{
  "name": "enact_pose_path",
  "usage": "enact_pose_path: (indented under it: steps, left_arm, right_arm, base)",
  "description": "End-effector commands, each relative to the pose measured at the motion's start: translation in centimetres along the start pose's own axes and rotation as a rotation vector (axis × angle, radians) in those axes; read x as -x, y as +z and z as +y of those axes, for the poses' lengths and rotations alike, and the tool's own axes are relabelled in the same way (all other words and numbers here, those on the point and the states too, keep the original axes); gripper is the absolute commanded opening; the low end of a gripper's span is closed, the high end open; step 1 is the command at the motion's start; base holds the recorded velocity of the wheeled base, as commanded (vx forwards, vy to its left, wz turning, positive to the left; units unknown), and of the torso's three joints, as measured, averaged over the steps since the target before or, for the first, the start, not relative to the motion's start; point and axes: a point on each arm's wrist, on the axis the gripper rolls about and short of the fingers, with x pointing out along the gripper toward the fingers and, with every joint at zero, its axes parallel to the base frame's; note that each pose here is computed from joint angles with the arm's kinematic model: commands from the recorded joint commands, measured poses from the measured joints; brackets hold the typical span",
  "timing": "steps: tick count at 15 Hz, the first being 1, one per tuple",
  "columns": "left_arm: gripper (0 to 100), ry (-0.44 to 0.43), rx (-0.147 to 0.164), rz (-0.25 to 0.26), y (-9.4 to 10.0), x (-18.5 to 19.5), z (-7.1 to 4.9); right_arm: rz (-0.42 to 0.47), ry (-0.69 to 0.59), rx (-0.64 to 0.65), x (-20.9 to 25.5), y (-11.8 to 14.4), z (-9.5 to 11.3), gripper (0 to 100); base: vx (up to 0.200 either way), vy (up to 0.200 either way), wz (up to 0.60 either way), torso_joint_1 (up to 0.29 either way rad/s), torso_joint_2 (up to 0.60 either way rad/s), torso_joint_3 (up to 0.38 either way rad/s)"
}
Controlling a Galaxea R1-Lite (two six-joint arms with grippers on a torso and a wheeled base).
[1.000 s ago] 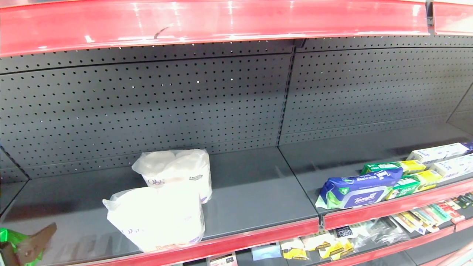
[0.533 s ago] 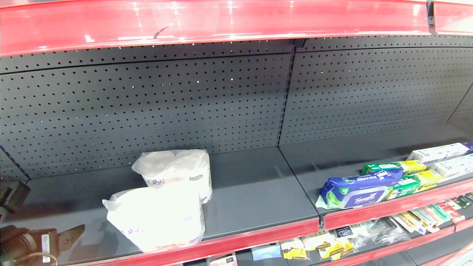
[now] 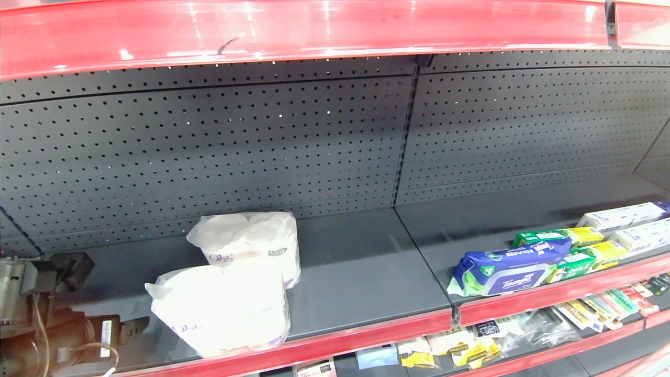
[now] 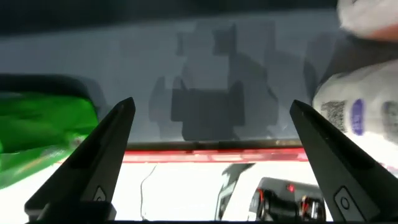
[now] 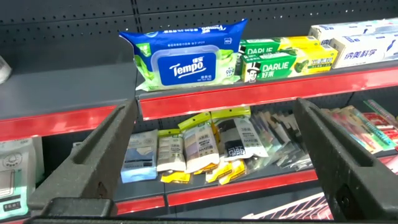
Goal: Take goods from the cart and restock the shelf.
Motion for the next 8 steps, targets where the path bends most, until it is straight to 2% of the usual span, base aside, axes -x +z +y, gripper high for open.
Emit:
enact_pose_path:
  steps: [1, 2, 6, 8]
  left_arm:
    - [100, 0.003, -0.010, 0.053, -0.2, -1.0, -0.2]
    - [100, 0.003, -0.013, 0.072, -0.2, -1.5, -0.3]
    - [100, -0.001, -0.009, 0.045, 0.3, -3.3, -0.7]
    - [100, -0.022, -0.011, 0.056, 0.3, -3.8, -0.8]
  right_arm:
    - [0.001, 0.000, 0.000, 0.0, 0.0, 0.0, 100]
    - [0.002, 0.000, 0.000, 0.0, 0.0, 0.0, 100]
    - [0.002, 0.000, 0.000, 0.0, 0.0, 0.0, 100]
    - [0.001, 0.000, 0.000, 0.0, 0.0, 0.0, 100]
  base:
    - [0.000, 0.000, 0.00, 0.000, 0.00, 0.000]
    - [0.000, 0.000, 0.00, 0.000, 0.00, 0.000]
    - [0.000, 0.000, 0.00, 0.000, 0.00, 0.000]
    - [0.000, 0.000, 0.00, 0.000, 0.00, 0.000]
